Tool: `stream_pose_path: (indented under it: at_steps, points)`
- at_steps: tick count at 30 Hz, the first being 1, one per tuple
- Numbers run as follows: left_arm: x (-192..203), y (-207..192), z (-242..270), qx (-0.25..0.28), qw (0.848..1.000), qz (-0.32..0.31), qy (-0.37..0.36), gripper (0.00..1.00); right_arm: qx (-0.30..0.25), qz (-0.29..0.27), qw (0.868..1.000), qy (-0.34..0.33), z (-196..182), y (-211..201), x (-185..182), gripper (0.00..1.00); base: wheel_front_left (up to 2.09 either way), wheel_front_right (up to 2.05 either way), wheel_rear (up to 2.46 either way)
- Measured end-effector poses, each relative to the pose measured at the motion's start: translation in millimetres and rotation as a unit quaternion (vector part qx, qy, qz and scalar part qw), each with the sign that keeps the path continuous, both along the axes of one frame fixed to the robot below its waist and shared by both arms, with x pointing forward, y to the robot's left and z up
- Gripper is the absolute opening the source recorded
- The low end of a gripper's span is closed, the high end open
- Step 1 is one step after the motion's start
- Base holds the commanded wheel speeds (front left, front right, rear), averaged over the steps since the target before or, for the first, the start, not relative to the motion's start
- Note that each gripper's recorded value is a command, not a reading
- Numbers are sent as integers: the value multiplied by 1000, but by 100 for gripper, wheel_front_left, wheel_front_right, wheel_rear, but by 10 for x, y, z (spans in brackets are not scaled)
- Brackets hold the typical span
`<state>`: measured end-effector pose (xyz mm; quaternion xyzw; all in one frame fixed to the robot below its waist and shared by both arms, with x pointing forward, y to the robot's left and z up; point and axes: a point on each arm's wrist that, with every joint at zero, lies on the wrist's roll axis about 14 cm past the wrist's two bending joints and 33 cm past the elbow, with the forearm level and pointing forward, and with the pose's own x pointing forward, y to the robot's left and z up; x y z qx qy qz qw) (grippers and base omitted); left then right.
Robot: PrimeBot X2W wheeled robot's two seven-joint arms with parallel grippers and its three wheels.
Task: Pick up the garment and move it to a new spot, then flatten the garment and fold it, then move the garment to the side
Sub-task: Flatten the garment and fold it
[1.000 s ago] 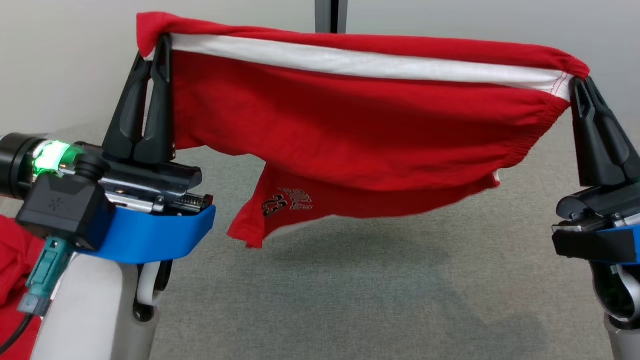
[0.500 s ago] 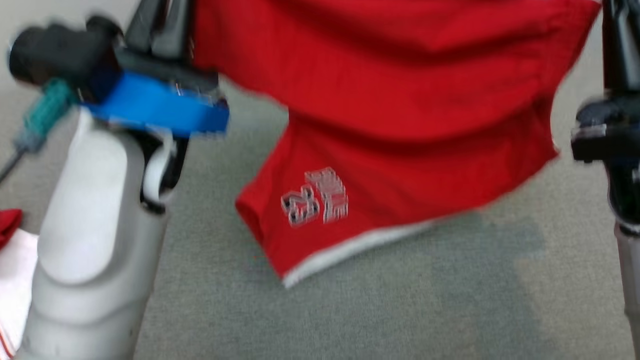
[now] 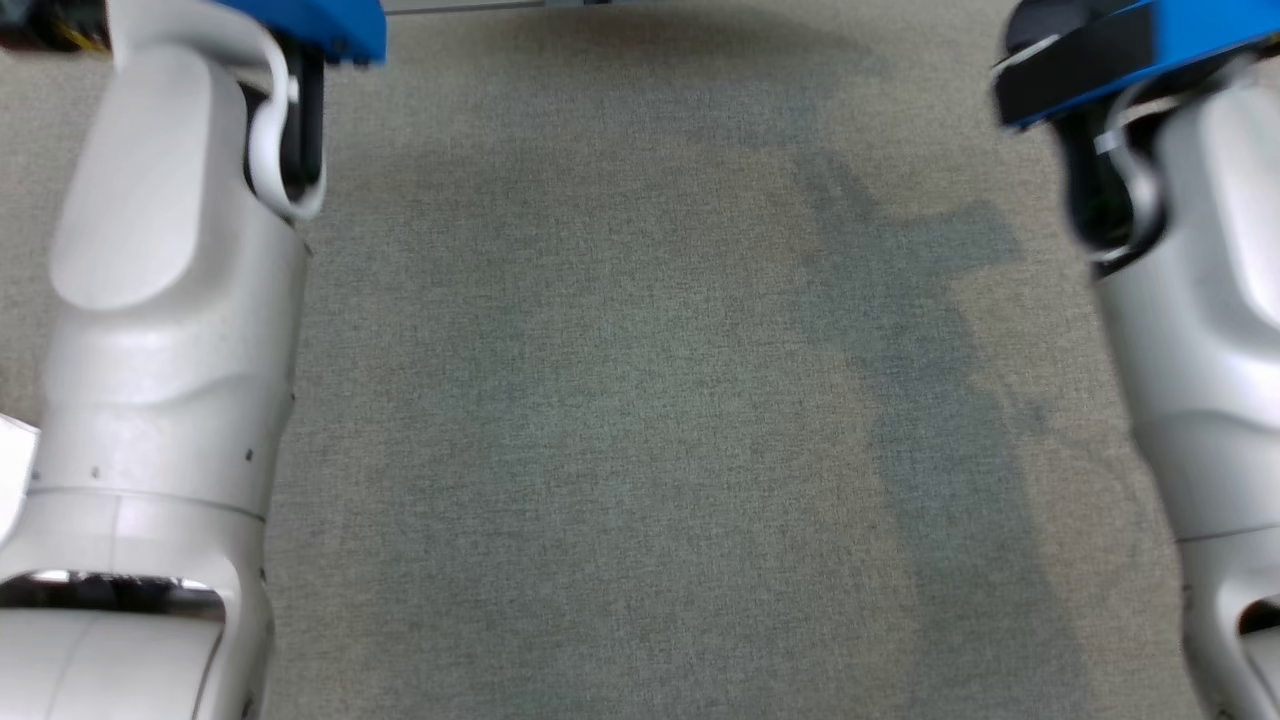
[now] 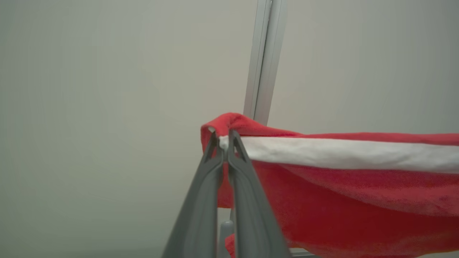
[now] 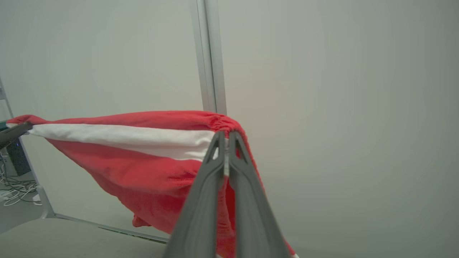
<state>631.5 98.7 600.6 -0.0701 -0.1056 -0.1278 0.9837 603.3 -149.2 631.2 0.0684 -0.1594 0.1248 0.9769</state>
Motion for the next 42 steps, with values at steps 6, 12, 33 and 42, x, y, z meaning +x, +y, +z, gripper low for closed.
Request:
stream_pose_path:
  at_steps: [6,12,33,42]
  points:
    - [-158,124,-1137,-17,988,32,148,0,-11,20,992,123,-924,273,22,0,0,0,0]
    - [-425,181,-1635,-30,977,43,209,0,3,29,983,181,-1430,372,-222,0,0,0,0]
    - [-2064,439,-1411,11,989,36,144,0,58,22,991,120,-1168,298,-1957,0,0,0,0]
    - [-2447,383,-1245,-3,987,44,152,0,75,-12,987,138,-1255,159,-2485,0,0,0,0]
